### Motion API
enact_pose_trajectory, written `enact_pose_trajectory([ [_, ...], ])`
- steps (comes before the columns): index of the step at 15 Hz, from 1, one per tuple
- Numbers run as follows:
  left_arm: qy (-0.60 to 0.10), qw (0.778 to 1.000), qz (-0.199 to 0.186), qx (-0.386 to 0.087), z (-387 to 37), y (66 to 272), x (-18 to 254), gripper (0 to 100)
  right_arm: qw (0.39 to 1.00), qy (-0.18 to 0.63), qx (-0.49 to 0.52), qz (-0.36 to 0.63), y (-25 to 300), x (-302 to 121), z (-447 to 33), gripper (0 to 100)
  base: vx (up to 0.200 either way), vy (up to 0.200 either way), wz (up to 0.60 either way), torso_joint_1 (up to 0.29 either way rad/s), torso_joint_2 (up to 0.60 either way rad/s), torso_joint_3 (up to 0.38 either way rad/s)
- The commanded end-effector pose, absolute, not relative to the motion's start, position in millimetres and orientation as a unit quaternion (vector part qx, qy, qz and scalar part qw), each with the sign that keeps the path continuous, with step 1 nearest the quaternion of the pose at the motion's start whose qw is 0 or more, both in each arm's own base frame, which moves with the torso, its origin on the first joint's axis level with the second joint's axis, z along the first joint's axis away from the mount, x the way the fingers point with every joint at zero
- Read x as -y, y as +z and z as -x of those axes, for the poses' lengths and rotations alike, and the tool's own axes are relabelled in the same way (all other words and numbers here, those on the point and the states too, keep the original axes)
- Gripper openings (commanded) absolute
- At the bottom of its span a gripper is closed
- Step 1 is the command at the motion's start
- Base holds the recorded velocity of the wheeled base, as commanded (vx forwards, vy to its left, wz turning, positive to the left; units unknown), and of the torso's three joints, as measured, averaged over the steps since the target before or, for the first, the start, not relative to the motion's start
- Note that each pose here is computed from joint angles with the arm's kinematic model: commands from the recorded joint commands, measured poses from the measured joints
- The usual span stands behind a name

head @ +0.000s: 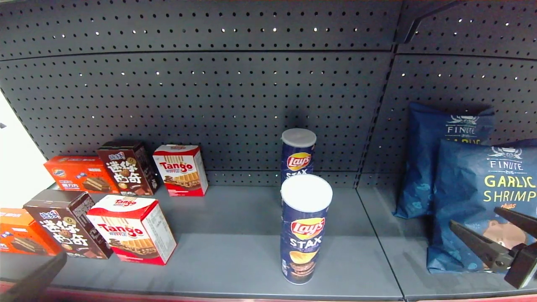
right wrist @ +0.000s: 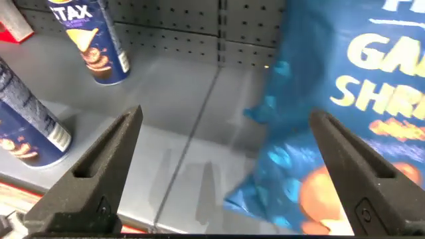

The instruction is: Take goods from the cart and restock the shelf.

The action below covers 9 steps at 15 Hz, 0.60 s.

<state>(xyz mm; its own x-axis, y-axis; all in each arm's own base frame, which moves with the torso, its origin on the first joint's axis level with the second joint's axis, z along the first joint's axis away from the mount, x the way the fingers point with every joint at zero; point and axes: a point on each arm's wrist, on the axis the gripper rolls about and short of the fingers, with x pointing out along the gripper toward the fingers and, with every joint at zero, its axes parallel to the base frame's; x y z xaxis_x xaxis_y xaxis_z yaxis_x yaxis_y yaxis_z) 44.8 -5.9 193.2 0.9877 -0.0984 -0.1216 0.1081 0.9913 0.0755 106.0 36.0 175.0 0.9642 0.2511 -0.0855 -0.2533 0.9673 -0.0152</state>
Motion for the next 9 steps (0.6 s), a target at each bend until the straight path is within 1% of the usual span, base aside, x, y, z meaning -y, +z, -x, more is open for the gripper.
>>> enact_pose_trajectory([
  [1,-0.033,0.998,-0.046,-0.037,-16.8,184.3,0.5,100,0.993,0.114,-0.019,0.017,171.8,-27.7,-88.6,100,0.0,0.0,0.0,0.0,0.0,0.0],
  [5,-0.007,0.998,-0.048,-0.048,14.8,165.0,-5.3,100,0.998,0.065,-0.009,0.019,161.8,-16.6,-66.9,100,0.0,0.0,0.0,0.0,0.0,0.0],
  [6,0.014,0.997,-0.048,-0.059,23.2,156.9,-5.7,100,0.998,0.052,-0.016,0.02,151.3,-11.8,-53.3,100,0.0,0.0,0.0,0.0,0.0,0.0],
  [7,0.028,0.996,-0.047,-0.064,26.8,152.7,-5.2,100,0.999,0.043,-0.022,0.023,146.2,-9.2,-46.6,100,0.0,0.0,0.0,0.0,0.0,0.0],
  [8,0.045,0.995,-0.047,-0.071,31.1,144.1,-4.3,100,0.999,0.02,-0.027,0.023,140.7,-4.7,-35.5,100,0.0,0.0,0.0,0.0,0.0,0.0],
  [9,0.049,0.995,-0.046,-0.069,34.0,136.1,-4.1,100,0.999,0.01,-0.028,0.024,136.2,-1.7,-27.0,100,0.0,0.0,0.0,0.0,0.0,0.0],
])
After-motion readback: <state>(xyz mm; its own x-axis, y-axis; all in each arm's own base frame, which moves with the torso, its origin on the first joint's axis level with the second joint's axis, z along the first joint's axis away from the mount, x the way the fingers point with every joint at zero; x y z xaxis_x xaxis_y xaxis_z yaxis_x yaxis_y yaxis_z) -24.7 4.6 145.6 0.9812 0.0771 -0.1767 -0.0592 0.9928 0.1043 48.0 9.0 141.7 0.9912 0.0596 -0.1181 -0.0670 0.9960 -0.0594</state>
